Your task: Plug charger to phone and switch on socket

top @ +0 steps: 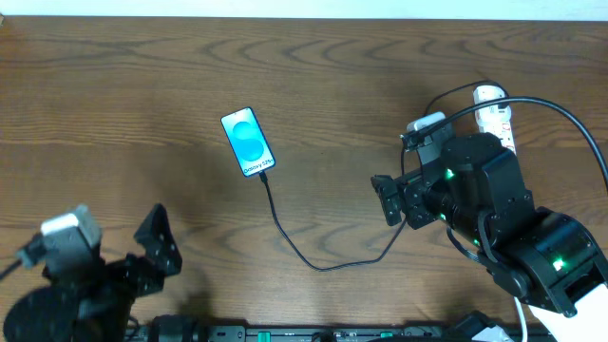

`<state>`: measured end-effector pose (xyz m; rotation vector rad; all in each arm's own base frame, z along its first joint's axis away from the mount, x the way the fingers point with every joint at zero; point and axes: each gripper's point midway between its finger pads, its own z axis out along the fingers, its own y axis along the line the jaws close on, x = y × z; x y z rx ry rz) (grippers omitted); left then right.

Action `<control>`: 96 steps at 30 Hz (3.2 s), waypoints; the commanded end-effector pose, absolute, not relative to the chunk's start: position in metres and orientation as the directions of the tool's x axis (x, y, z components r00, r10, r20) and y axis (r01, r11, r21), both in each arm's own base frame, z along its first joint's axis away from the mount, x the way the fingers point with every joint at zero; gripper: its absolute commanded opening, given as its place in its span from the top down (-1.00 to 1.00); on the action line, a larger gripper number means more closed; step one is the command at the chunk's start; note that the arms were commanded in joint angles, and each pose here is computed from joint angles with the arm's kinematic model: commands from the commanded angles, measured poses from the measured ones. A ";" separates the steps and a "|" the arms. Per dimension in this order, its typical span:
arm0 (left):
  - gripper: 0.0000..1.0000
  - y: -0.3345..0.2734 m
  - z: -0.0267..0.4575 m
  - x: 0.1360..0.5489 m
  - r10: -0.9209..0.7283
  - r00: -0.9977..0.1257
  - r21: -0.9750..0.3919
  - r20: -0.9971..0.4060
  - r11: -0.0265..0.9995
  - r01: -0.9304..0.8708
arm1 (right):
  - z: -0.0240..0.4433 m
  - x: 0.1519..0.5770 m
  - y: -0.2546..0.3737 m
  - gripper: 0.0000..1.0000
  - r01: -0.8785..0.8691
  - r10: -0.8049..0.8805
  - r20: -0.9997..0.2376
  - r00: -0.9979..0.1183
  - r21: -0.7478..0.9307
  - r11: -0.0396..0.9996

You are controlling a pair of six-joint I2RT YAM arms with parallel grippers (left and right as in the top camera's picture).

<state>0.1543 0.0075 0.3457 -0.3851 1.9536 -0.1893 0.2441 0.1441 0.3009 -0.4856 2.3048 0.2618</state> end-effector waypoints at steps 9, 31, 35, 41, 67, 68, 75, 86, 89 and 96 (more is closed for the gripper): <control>-0.96 0.018 0.314 0.168 -0.329 -0.298 -0.277 -0.896 0.939 -0.206 | 0.301 0.244 0.145 -0.99 -0.427 -0.280 -0.715 -0.641 0.029 0.904; -0.96 0.017 0.224 0.233 -0.451 0.056 -0.454 -0.891 0.889 -0.066 | 0.300 0.244 0.145 -0.99 -0.427 -0.281 -0.713 -0.642 0.029 0.904; -0.96 0.020 0.204 0.236 -0.454 0.037 -0.456 -0.890 0.886 -0.089 | 0.300 0.245 0.145 -0.99 -0.427 -0.281 -0.713 -0.642 0.028 0.904; -0.96 0.020 0.168 0.241 -0.458 -0.030 -0.451 -0.889 0.884 -0.123 | 0.300 0.245 0.145 -0.99 -0.427 -0.281 -0.713 -0.642 0.028 0.904; -0.96 0.020 0.137 0.243 -0.459 -0.095 -0.442 -0.884 0.883 -0.155 | 0.300 0.244 0.145 -0.99 -0.427 -0.281 -0.713 -0.642 0.029 0.904; -0.96 0.020 0.137 0.243 -0.459 -0.095 -0.442 -0.884 0.883 -0.155 | 0.300 0.244 0.145 -0.99 -0.427 -0.281 -0.713 -0.642 0.029 0.904; -0.96 0.020 0.137 0.243 -0.459 -0.095 -0.442 -0.884 0.883 -0.155 | 0.300 0.244 0.145 -0.98 -0.427 -0.281 -0.713 -0.642 0.029 0.904; -0.96 0.020 0.137 0.243 -0.459 -0.095 -0.442 -0.884 0.883 -0.155 | 0.293 0.242 0.134 -0.98 -0.431 -0.342 -0.684 -0.645 -0.044 0.901; -0.96 0.020 0.137 0.243 -0.459 -0.095 -0.442 -0.884 0.883 -0.155 | 0.293 0.242 0.134 -0.98 -0.431 -0.342 -0.683 -0.645 -0.044 0.901; -0.96 0.020 0.136 0.243 -0.459 -0.095 -0.442 -0.883 0.883 -0.155 | 0.303 0.231 0.114 -0.98 -0.387 -0.290 -0.740 -0.607 -0.044 0.921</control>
